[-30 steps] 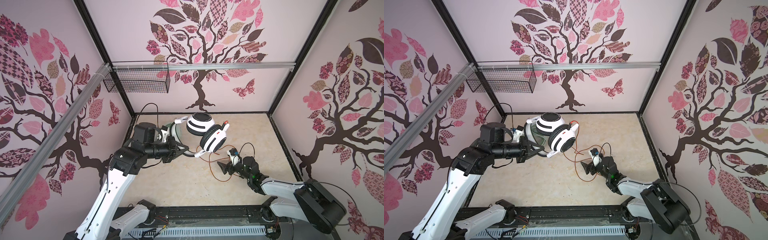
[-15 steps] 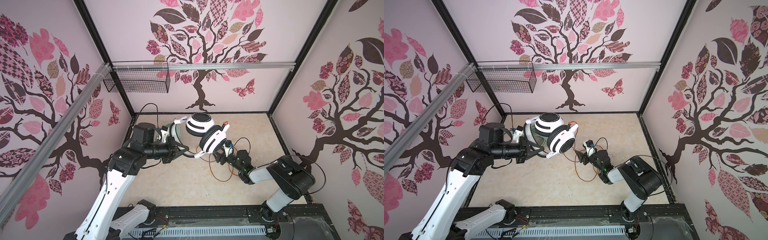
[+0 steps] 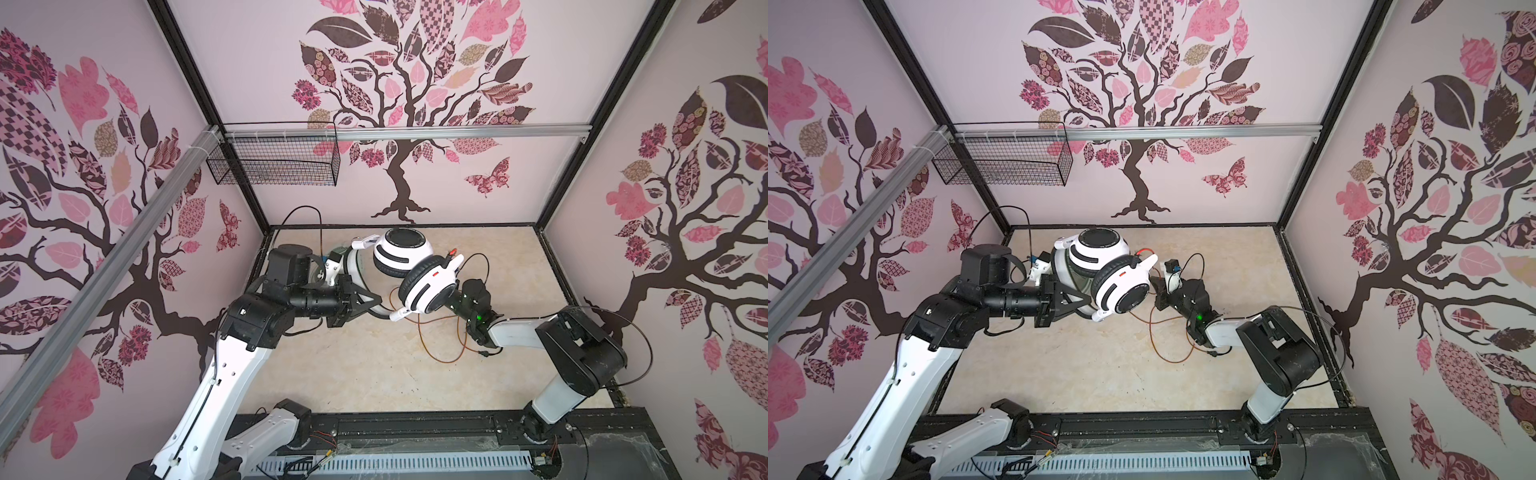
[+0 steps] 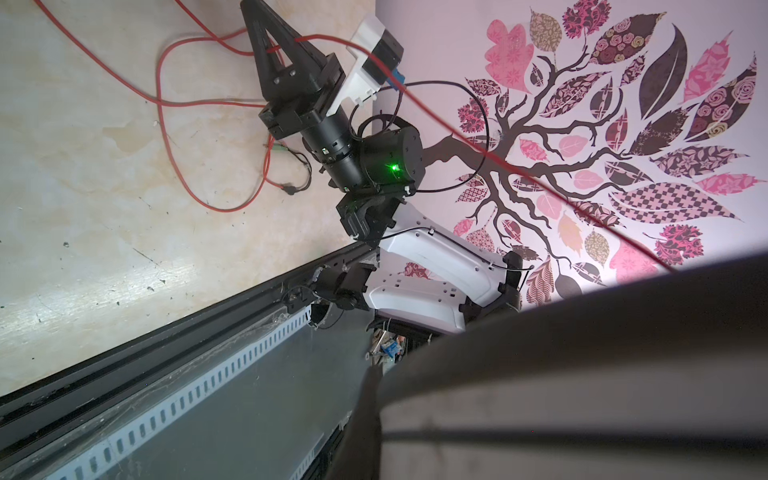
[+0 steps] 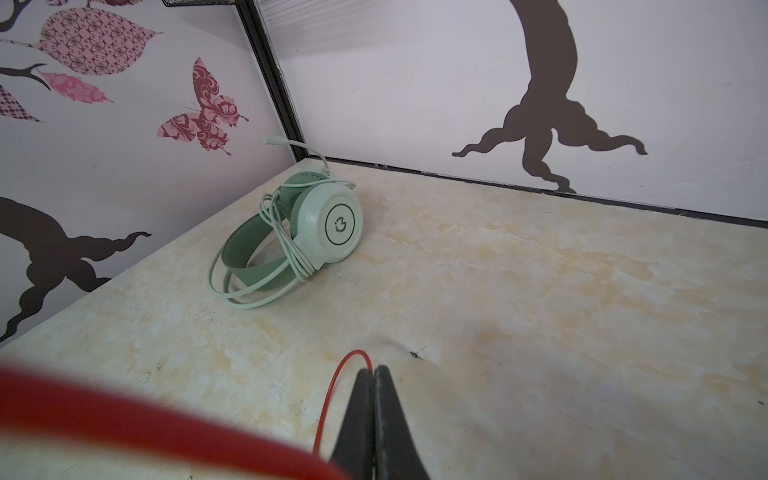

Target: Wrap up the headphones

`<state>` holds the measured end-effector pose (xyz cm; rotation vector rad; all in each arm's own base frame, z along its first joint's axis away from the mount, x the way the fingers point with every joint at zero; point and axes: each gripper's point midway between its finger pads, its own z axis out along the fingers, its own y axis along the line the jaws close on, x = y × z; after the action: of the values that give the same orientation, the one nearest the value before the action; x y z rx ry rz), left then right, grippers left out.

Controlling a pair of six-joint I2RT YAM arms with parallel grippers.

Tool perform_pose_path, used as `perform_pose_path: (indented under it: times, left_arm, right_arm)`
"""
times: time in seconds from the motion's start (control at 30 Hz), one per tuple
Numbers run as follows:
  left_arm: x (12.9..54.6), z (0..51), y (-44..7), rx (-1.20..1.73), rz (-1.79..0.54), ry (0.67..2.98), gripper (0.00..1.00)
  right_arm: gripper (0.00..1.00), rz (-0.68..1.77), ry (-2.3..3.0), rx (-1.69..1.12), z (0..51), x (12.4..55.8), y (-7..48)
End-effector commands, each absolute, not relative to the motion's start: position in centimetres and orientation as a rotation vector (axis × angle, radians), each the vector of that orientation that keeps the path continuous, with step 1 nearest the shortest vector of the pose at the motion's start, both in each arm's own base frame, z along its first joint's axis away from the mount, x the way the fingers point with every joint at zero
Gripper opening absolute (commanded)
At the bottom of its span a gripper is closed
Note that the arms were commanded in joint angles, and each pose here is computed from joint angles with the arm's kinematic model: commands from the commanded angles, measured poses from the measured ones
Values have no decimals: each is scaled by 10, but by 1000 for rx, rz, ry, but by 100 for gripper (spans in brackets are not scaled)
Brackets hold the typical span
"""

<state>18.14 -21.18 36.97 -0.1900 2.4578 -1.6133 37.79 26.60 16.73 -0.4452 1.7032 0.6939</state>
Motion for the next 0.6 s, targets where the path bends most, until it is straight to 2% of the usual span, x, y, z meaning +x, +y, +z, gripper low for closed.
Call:
perform_pose_path:
  times: [0.0,0.27,0.57]
  left_arm:
    - [179,397,-218,-76,-1730,2323,0]
    - [204,402,-219,-209,-1748,2237,0]
    - [231,365,-186,-505,-1432,2236,0]
  right_arm:
    - [0,695,1810,-482,154,367,269]
    - [0,738,1901,-639,123,308,301]
    - [0,723,1908,-848,133,238,329]
